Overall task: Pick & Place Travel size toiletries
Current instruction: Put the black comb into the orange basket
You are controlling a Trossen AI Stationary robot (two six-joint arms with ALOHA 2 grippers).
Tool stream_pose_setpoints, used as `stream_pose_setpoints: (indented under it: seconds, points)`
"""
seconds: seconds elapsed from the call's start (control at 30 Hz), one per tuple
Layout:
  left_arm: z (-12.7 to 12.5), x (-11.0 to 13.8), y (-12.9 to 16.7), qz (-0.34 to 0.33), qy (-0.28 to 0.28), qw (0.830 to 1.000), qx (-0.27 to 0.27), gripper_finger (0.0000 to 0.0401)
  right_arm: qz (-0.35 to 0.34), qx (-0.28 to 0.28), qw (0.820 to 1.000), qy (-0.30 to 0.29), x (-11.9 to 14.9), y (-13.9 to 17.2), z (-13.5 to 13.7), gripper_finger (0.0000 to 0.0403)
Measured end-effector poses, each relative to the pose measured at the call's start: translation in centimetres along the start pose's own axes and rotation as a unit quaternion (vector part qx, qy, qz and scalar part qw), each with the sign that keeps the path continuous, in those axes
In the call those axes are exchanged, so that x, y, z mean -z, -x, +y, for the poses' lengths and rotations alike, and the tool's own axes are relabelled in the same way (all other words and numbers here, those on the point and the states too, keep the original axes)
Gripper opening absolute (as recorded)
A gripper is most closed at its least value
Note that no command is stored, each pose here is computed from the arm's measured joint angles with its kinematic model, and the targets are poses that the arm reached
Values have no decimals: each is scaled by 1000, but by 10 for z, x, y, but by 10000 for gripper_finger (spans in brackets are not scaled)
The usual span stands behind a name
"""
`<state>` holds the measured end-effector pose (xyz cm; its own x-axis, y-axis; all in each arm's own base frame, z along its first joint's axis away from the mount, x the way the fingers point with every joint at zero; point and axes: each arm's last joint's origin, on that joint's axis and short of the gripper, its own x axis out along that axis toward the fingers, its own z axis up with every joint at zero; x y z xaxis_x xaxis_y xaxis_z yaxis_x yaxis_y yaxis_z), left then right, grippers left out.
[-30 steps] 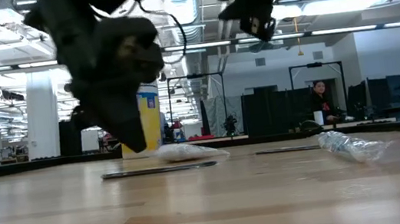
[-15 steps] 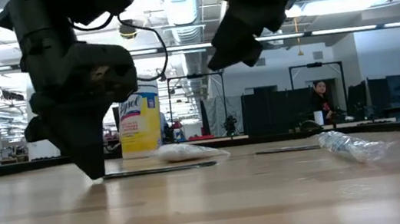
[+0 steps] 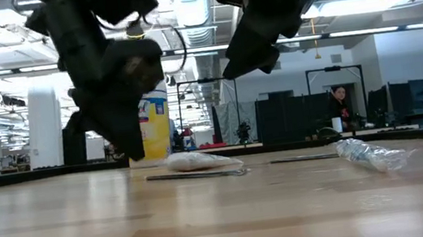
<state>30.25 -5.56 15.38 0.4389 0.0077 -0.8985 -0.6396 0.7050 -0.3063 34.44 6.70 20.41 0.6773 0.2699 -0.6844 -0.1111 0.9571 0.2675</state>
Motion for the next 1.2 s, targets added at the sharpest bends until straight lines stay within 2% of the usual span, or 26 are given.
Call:
stream_pose_setpoints:
  seconds: [0.17,0.33,0.57,0.8,0.93,1.2]
  points:
    - [0,-3,5,-21,-1,1000,-3,1,-6,20,1000,-3,-1,0,-1,158]
    - [2,-4,-8,-18,1,1000,-11,1,-19,20,1000,-5,-2,-5,-4,150]
    - [1,-5,-13,-25,0,1000,-8,1,-25,-1,998,-54,11,-10,-4,152]
    - [3,-8,-11,-52,14,998,-30,1,-14,-4,998,-57,15,-11,0,148]
    - [8,-9,-15,-46,21,998,-43,1,-11,-4,998,-57,15,-11,0,138]
    - [11,-10,-23,-23,27,999,-36,1,-6,-2,998,-55,16,-11,0,135]
